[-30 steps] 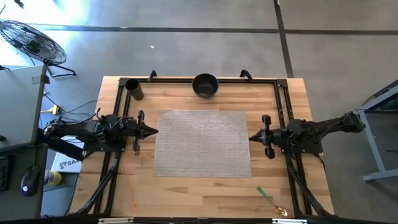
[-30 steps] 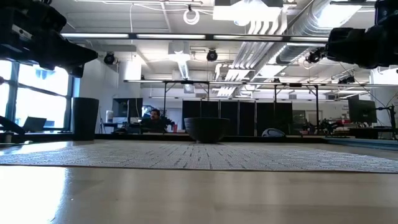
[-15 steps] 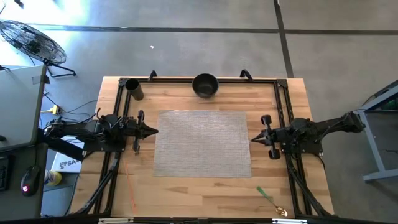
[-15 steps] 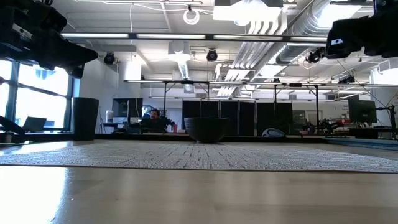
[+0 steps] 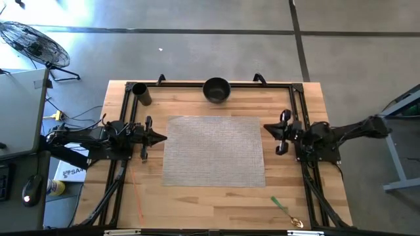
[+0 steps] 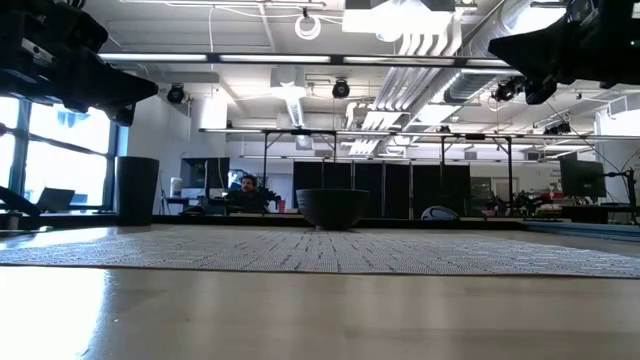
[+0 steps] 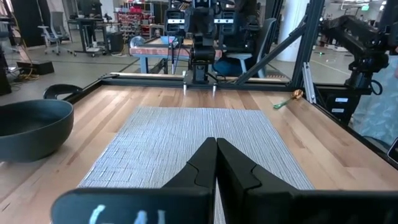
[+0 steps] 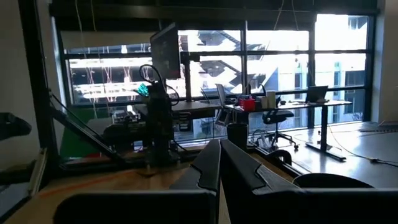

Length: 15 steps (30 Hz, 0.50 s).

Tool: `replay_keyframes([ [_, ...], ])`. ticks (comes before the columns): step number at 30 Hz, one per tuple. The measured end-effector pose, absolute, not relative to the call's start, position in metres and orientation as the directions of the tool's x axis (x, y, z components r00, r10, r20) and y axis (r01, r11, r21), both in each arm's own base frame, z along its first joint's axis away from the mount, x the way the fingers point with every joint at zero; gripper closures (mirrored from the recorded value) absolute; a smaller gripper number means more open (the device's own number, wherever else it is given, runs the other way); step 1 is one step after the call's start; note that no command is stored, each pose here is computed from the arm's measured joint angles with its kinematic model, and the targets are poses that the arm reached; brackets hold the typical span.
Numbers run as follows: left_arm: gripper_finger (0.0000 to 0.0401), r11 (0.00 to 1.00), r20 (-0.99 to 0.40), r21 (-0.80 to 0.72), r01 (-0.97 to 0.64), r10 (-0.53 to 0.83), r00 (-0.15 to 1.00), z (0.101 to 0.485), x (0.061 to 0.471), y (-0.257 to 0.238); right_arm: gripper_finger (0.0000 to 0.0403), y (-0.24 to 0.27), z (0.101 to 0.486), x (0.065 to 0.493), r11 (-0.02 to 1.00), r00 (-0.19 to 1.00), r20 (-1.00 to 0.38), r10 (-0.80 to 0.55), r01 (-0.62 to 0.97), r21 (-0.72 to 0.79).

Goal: Pick & Place Utensil
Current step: Put the black bowl in the center of the gray mat

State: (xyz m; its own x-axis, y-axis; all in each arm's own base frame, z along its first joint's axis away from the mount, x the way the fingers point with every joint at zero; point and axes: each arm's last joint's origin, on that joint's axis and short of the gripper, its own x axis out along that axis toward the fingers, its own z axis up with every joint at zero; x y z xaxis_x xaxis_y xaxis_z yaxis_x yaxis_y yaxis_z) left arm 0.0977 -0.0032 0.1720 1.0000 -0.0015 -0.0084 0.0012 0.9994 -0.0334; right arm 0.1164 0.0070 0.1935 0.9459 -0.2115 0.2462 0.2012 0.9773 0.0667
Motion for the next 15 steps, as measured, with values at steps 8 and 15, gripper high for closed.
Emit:
replay_keyframes([
  [8, 0.04, 0.999, -0.009, -0.033, 0.001, -0.001, 1.0, 0.172, 0.098, -0.003, 0.04, 0.0, 0.196, 0.149, 0.959, 0.951, 0.128, -0.282, 0.278, 0.048],
  [15, 0.04, 0.999, -0.009, -0.032, 0.001, -0.001, 1.0, 0.172, 0.098, -0.003, 0.0379, -0.009, 0.21, 0.201, 0.949, 0.949, 0.002, -0.315, 0.315, 0.021],
])
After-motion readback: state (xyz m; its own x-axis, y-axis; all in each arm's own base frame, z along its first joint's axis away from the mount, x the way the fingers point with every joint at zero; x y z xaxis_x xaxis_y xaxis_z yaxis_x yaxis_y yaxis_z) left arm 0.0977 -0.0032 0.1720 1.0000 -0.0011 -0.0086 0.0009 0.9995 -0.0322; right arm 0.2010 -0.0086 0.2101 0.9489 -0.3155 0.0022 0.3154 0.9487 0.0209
